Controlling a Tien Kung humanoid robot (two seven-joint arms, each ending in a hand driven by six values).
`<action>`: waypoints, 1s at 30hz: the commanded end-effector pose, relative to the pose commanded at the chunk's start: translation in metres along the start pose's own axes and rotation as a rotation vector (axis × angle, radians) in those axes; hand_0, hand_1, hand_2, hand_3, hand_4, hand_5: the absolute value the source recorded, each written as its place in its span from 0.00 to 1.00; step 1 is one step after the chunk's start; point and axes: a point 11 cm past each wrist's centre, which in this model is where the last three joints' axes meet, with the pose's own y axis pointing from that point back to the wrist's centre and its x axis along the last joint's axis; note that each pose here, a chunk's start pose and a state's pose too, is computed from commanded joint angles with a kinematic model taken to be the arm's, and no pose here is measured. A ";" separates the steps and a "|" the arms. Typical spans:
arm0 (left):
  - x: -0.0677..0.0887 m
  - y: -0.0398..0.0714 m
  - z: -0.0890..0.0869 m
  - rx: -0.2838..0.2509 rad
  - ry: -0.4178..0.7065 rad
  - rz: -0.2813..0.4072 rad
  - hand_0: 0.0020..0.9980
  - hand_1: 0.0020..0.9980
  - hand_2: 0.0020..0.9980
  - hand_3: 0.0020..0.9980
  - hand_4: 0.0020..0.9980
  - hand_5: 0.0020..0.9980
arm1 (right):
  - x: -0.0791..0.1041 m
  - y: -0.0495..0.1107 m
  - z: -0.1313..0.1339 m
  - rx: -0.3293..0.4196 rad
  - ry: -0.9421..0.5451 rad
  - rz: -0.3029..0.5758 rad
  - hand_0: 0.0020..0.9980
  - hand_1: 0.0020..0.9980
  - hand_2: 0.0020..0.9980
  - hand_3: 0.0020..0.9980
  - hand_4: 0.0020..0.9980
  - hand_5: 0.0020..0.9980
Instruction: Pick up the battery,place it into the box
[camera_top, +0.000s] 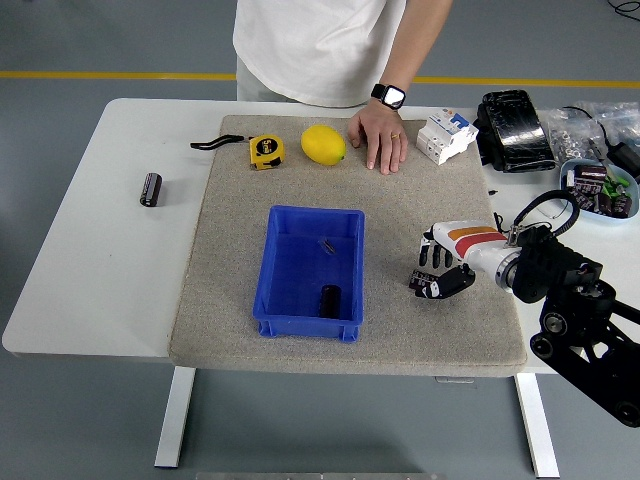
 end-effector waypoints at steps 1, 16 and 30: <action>0.000 0.000 0.000 -0.001 -0.001 -0.001 0.60 0.57 0.63 0.71 0.72 0.71 | 0.000 -0.001 0.000 -0.001 -0.001 -0.001 0.41 0.39 0.44 0.48 0.96 0.33; -0.002 0.001 0.009 -0.026 0.003 -0.005 0.62 0.59 0.64 0.71 0.72 0.70 | -0.007 -0.010 0.008 -0.034 -0.012 -0.019 0.42 0.39 0.44 0.47 0.94 0.33; -0.002 0.001 0.011 -0.034 0.003 -0.007 0.62 0.60 0.65 0.72 0.72 0.70 | -0.010 -0.012 0.010 -0.048 -0.030 -0.020 0.47 0.40 0.43 0.46 0.91 0.33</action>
